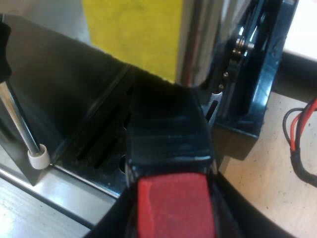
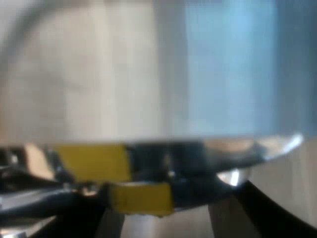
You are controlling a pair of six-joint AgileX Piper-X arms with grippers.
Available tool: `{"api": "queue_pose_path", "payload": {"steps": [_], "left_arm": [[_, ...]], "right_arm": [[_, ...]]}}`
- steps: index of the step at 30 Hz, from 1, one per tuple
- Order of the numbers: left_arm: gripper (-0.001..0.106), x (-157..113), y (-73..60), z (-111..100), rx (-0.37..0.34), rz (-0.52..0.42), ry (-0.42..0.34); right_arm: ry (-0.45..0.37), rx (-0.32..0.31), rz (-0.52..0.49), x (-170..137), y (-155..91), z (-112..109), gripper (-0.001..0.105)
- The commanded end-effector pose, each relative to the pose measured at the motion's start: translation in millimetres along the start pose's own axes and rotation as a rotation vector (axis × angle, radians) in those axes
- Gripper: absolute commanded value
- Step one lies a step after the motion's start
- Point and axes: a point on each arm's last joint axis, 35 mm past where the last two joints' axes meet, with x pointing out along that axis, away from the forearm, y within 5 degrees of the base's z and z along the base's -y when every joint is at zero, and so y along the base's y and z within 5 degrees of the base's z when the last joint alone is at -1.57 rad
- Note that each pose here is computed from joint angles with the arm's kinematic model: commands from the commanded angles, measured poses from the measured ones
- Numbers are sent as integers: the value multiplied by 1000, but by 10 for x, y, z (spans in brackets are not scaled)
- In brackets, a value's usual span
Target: Put the handle in the coffee machine
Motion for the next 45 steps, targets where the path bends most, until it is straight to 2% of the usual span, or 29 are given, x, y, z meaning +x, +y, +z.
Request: {"api": "queue_pose_path", "payload": {"steps": [1, 3, 7, 15, 18, 20, 24, 26, 28, 30, 38, 41, 43, 45], "left_arm": [[0, -107, -103, 35, 15, -76, -79], [0, -107, -103, 35, 15, -75, -78], [0, -107, -102, 34, 15, -72, -75], [0, -107, -102, 34, 15, -72, -75], [2, -107, -102, 34, 15, -72, -75], [15, -107, -102, 34, 15, -72, -75], [57, -107, -101, 34, 15, -72, -75], [64, -107, -104, 31, 12, -73, -73], [63, -106, -116, 14, -2, -73, -55], [61, -106, -123, 2, -2, -72, -42], [60, -131, -148, 7, 0, -69, -44], [60, -145, -164, 19, 7, -66, -47], [60, -222, -254, 79, 52, -47, -64], [60, -248, -285, 101, 71, -39, -71]], "right_arm": [[-65, 24, -15, 27, -38, 163, 38], [-66, 13, -25, 26, -44, 168, 32], [-70, 30, -51, 24, -60, 184, 22], [-86, 46, -58, 22, -72, 207, 20], [-104, 70, -65, 18, -90, 245, 20], [-103, 72, -72, 18, -100, 263, 20], [-109, 74, -75, 16, -118, 308, 21], [-111, 70, -76, 15, -124, 320, 25], [-111, 58, -77, 15, -124, 321, 36], [-111, 58, -77, 15, -124, 321, 39], [-125, 79, -83, 11, -136, 342, 39], [-146, 106, -92, 6, -159, 385, 39], [-149, 116, -97, 3, -177, 423, 39], [-152, 119, -98, 2, -188, 448, 39]]}}
